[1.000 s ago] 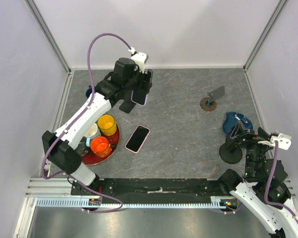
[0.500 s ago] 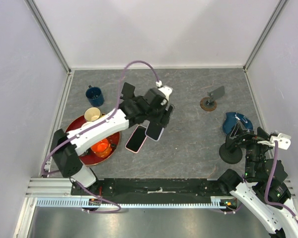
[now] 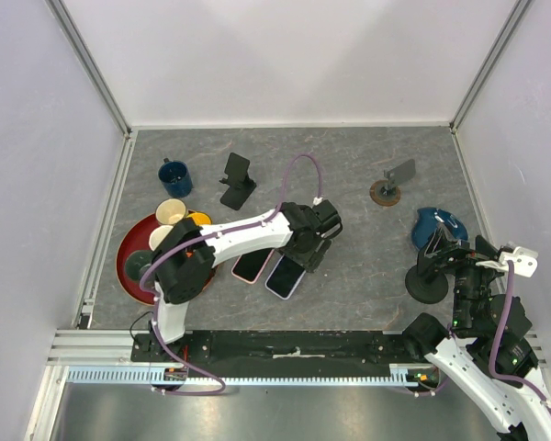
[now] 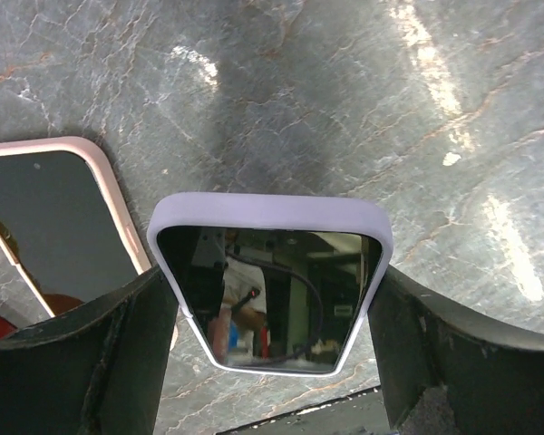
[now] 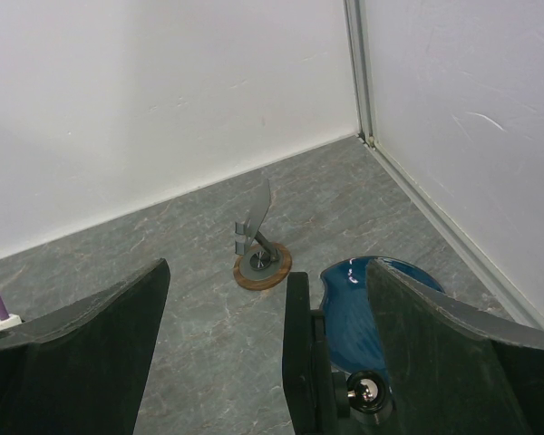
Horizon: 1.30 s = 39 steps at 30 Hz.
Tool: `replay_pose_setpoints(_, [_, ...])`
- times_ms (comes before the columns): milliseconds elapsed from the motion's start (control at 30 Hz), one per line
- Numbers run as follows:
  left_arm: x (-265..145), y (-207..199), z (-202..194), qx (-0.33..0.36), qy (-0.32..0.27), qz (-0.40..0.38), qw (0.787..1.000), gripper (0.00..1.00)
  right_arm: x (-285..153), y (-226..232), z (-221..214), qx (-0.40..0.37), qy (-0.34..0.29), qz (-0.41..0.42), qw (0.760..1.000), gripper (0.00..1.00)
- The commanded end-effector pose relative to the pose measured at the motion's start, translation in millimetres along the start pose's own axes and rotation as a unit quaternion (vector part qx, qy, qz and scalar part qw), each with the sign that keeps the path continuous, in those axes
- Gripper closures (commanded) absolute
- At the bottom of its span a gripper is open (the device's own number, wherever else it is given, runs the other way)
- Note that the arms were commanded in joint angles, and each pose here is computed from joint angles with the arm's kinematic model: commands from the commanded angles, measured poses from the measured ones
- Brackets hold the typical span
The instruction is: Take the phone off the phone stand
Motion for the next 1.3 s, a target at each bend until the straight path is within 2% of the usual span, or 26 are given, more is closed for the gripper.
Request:
replay_pose_setpoints(0, [-9,-2,13,-0.024,-0.02,0.025,0.999,0.66,-2,-2,6,0.013,-0.007,0.0,1.0,0.04])
replay_pose_setpoints(233, [15,-7,-5,-0.012,0.042,0.017,0.999,0.65,-2,-2,6,0.014,-0.007,0.0,1.0,0.04])
replay_pose_setpoints(533, [23,7,-15,0.007,0.062,0.065,0.996,0.63,-2,-2,6,0.012,-0.006,0.0,1.0,0.04])
replay_pose_setpoints(933, [36,14,-13,0.024,0.068,0.09,0.993,0.58,-2,-2,6,0.013,-0.007,0.001,1.0,0.04])
replay_pose_setpoints(1267, [35,18,7,-0.001,0.031,0.081,0.996,0.54,-2,-1,6,0.012,-0.006,0.002,1.0,0.04])
Point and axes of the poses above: each gripper's point midway between its finger pads, its own x axis out along the fingers, its own y axis along the line the jaws close on, z = x × y, the point moved 6 cm from there along -x, back along the fingers, and after that the axes turned 1 degree about -x, right-handed, at the moved point
